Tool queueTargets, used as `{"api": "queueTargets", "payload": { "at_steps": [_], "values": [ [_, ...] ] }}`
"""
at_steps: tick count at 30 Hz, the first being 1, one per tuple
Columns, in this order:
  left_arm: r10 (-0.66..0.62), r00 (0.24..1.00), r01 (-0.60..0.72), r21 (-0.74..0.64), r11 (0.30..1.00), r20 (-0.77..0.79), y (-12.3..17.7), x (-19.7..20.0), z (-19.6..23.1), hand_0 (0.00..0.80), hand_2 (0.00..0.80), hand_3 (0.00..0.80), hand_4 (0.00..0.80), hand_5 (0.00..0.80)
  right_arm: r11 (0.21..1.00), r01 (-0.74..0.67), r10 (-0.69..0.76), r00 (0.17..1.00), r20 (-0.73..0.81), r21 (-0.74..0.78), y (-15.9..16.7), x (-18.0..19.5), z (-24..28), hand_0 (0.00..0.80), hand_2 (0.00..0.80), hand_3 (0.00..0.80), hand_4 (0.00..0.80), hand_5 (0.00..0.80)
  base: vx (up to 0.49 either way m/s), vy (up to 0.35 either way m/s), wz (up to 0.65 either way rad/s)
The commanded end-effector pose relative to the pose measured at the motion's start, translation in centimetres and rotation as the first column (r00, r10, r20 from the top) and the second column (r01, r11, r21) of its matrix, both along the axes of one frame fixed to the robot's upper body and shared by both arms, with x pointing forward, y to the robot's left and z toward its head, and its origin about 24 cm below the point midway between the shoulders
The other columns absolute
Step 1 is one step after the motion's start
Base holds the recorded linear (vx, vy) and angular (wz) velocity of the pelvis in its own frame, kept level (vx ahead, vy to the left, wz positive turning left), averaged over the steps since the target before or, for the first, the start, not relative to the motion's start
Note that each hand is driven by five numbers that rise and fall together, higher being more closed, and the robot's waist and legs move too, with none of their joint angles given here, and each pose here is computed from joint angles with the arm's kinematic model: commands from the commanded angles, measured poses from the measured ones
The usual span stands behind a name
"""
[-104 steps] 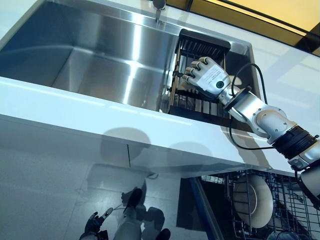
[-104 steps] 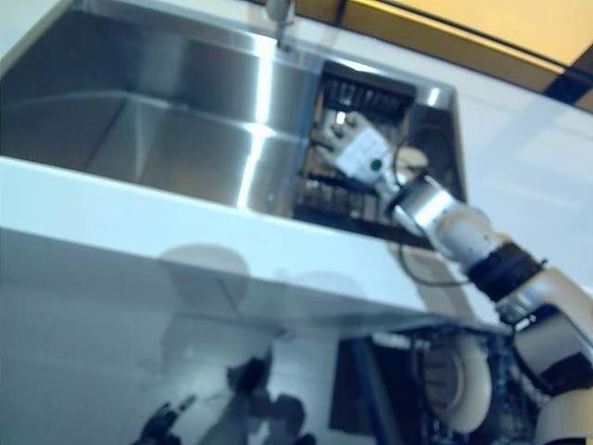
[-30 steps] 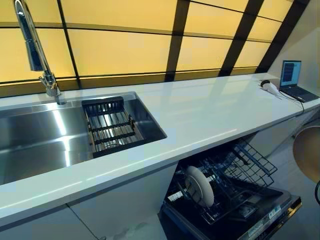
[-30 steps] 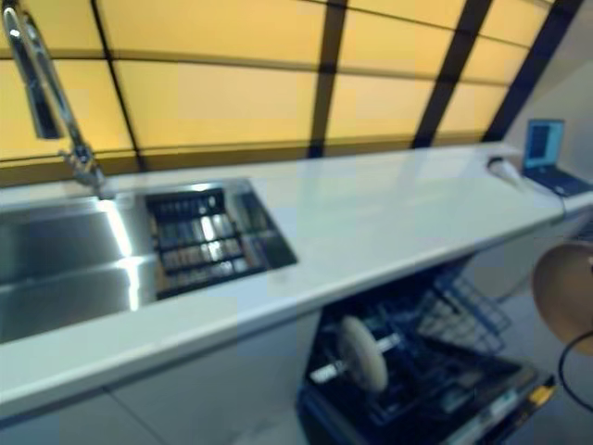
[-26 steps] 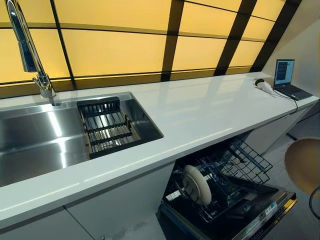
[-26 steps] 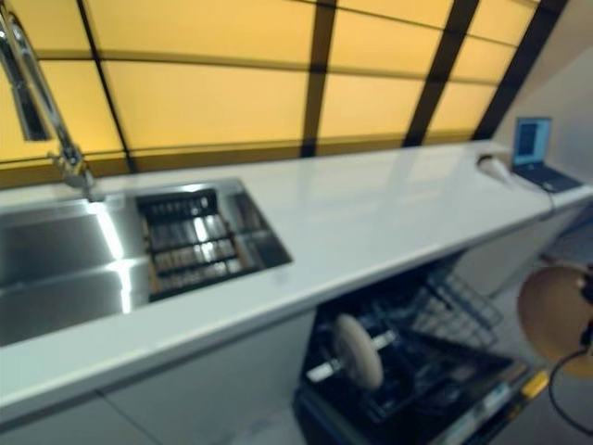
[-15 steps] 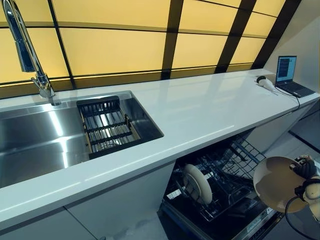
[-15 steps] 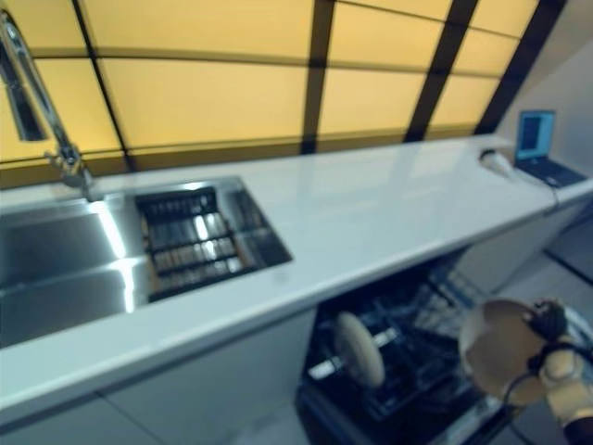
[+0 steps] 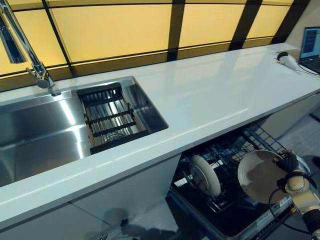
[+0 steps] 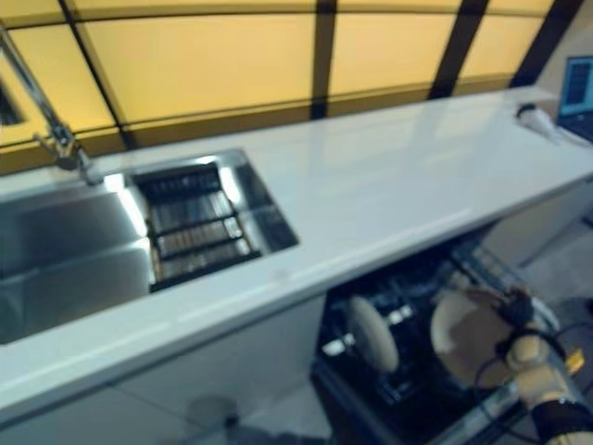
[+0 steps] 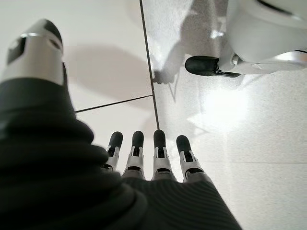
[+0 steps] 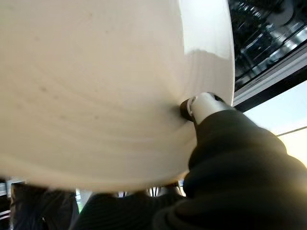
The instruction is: Take plates into dishwasher
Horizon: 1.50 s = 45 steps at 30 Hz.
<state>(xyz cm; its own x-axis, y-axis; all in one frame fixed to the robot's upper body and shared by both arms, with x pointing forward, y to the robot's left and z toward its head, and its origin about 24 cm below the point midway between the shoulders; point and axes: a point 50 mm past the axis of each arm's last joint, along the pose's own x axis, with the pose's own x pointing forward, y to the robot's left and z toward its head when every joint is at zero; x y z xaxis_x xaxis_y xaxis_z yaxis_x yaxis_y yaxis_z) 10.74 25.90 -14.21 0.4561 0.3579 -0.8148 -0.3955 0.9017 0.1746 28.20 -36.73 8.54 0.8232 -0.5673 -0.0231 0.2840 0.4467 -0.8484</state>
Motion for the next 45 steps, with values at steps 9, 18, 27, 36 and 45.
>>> {"api": "queueTargets", "payload": {
  "at_steps": [9,18,27,36,45],
  "values": [
    [-0.109,0.991,0.109,0.012,0.994,0.074,-1.2,3.2,0.7,0.000,0.000,0.000,0.000,0.000,0.999,-0.035,0.042,0.967,0.251,-0.036,1.9,3.5,6.5,0.800,0.800,0.800,0.800,0.800,-0.009,-0.004,0.02],
    [-0.116,0.990,0.117,-0.004,0.993,0.086,-1.9,3.4,0.6,0.000,0.000,0.000,0.000,0.000,0.996,-0.094,0.089,0.964,0.251,0.007,4.3,5.0,6.1,0.800,0.800,0.800,0.800,0.800,-0.016,0.008,0.00],
    [-0.118,0.989,0.119,-0.010,0.993,0.087,-2.3,3.4,0.5,0.000,0.000,0.000,0.000,0.000,0.991,-0.122,0.107,0.971,0.215,0.059,5.6,5.5,4.4,0.800,0.800,0.800,0.800,0.800,0.000,0.000,0.00],
    [-0.118,0.989,0.120,-0.019,0.993,0.094,-2.8,3.6,0.4,0.000,0.000,0.000,0.000,0.000,0.977,-0.174,0.153,0.975,0.164,0.122,7.9,5.8,2.4,0.800,0.800,0.800,0.800,0.800,0.000,0.000,0.00],
    [-0.112,0.989,0.115,-0.025,0.993,0.100,-3.0,3.8,0.4,0.000,0.000,0.000,0.000,0.000,0.954,-0.224,0.209,0.974,0.091,0.202,9.4,6.4,1.1,0.744,0.744,0.744,0.744,0.744,0.000,0.000,0.00]
  ]
}}
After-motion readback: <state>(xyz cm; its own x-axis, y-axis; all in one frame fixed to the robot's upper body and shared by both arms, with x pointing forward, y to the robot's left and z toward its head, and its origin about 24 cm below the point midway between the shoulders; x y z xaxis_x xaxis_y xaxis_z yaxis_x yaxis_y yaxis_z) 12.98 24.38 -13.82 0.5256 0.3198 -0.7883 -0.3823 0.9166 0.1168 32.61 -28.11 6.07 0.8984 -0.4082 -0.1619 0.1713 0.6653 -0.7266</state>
